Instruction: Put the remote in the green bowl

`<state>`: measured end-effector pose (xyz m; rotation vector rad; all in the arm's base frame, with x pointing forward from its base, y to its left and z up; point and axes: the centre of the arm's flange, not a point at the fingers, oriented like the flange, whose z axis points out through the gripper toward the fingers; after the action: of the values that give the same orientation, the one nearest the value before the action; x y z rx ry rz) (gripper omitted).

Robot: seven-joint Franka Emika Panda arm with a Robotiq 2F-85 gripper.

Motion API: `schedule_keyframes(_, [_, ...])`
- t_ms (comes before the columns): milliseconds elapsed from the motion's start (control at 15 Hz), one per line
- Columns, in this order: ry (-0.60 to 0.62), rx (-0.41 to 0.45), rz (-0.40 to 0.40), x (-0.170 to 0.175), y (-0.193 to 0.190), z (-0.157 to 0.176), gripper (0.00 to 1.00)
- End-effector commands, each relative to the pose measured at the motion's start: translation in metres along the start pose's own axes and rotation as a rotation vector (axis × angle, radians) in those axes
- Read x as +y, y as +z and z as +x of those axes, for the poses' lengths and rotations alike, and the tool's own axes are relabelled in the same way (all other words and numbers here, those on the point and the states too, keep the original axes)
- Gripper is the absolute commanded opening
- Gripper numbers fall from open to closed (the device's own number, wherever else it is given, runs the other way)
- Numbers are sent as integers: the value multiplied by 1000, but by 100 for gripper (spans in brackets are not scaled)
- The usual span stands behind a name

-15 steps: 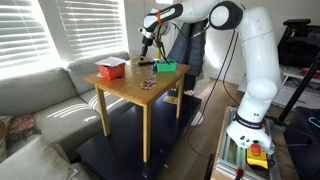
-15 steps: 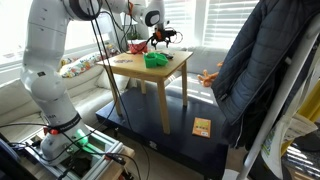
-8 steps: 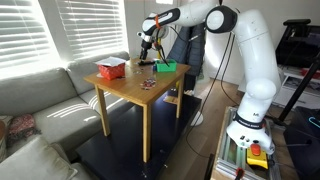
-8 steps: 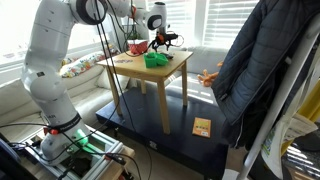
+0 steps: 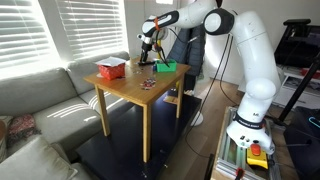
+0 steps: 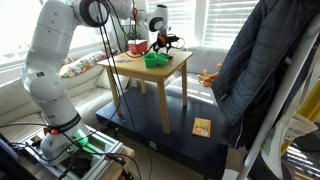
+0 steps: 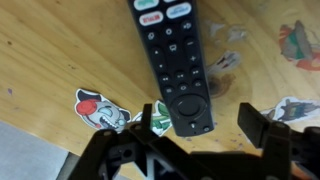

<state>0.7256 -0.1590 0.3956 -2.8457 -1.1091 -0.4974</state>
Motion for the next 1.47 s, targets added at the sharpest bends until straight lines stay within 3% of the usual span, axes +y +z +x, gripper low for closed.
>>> schedule_keyframes(0, [-14, -12, 19, 9, 0, 4, 54])
schedule_keyframes(333, [19, -4, 30, 5, -11, 10, 20])
schedule_keyframes(400, [47, -2, 33, 3, -17, 13, 17])
schedule_keyframes(867, [147, 7, -15, -17, -65, 29, 17])
schedule_keyframes(1000, [166, 43, -40, -15, -74, 31, 17])
schedule_keyframes(1400, [188, 39, -47, -21, -88, 33, 17])
